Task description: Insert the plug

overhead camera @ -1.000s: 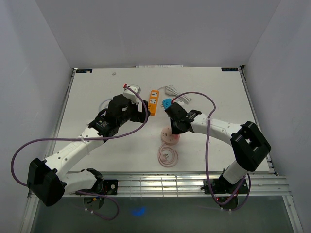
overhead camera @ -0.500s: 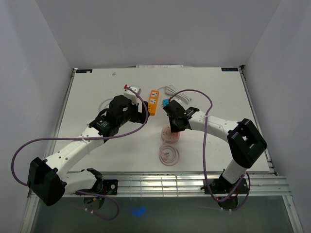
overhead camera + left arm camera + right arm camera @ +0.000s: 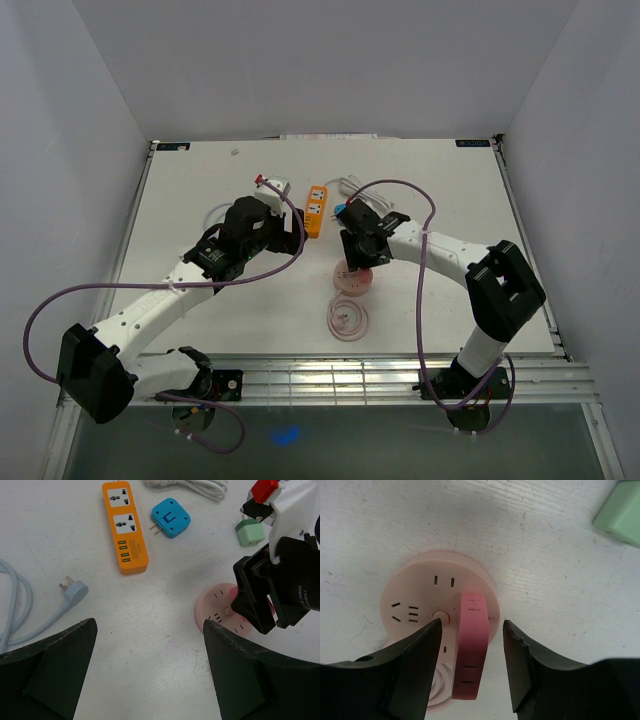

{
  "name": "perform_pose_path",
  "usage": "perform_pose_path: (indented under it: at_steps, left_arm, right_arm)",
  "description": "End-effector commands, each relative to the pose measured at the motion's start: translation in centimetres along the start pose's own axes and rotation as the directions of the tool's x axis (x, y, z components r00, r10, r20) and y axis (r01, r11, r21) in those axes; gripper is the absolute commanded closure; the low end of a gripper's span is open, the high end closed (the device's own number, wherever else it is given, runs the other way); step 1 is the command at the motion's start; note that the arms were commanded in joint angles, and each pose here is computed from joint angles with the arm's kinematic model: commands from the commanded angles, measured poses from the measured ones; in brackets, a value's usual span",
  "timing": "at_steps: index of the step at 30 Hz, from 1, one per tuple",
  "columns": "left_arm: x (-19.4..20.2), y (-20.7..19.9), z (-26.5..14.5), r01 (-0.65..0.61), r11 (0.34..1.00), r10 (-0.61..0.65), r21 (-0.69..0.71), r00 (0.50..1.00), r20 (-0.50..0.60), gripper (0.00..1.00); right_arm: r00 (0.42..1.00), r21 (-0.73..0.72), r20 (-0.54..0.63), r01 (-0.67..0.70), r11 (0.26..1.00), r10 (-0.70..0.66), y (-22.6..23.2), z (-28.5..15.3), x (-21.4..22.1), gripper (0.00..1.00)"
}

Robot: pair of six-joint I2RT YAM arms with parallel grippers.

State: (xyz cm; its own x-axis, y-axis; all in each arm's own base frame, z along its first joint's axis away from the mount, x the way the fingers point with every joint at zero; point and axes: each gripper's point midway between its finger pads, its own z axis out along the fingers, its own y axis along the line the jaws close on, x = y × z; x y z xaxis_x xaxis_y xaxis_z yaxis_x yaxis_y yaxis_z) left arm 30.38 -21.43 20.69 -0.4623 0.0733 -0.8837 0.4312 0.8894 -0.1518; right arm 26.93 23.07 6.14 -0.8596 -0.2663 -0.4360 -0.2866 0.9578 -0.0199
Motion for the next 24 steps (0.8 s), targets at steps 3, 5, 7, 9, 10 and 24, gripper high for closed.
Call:
perform_pose_path:
  at_steps: [3, 5, 7, 9, 10, 24]
  left_arm:
    - [-1.2, 0.1, 0.0, -0.004, 1.000, 0.005, -0.013, 1.000, 0.020, 0.02]
    - [-0.8, 0.1, 0.3, -0.005, 1.000, 0.005, -0.015, 1.000, 0.003, 0.02]
    - [-0.7, 0.0, 0.6, -0.001, 1.000, 0.000, -0.010, 1.000, -0.009, 0.02]
    - [-0.3, -0.1, 1.3, 0.003, 1.000, -0.003, -0.004, 1.000, -0.026, 0.02]
    - [-0.6, -0.5, 1.5, 0.004, 1.000, -0.003, 0.016, 1.000, -0.028, 0.02]
    - [-3.6, -2.1, 6.8, -0.206, 0.957, 0.201, 0.202, 0.979, 0.044, 0.02]
  right_arm:
    - [0.999, -0.065, 0.049, 0.018, 0.998, -0.015, 1.1, -2.0, -2.2, 0.39]
    - [0.998, -0.090, 0.069, 0.019, 0.996, -0.013, 1.4, -2.7, -2.7, 0.35]
    - [0.995, -0.118, 0.100, 0.021, 0.993, -0.009, 1.5, -3.6, -3.6, 0.28]
    - [0.991, -0.150, 0.133, 0.023, 0.988, -0.003, 1.7, -4.5, -4.5, 0.24]
    - [0.989, -0.157, 0.150, 0.024, 0.987, 0.000, 1.4, -4.9, -5.0, 0.19]
    - [0.942, -0.346, 0.300, -0.036, 0.938, 0.147, -3.9, -8.0, -9.4, 0.11]
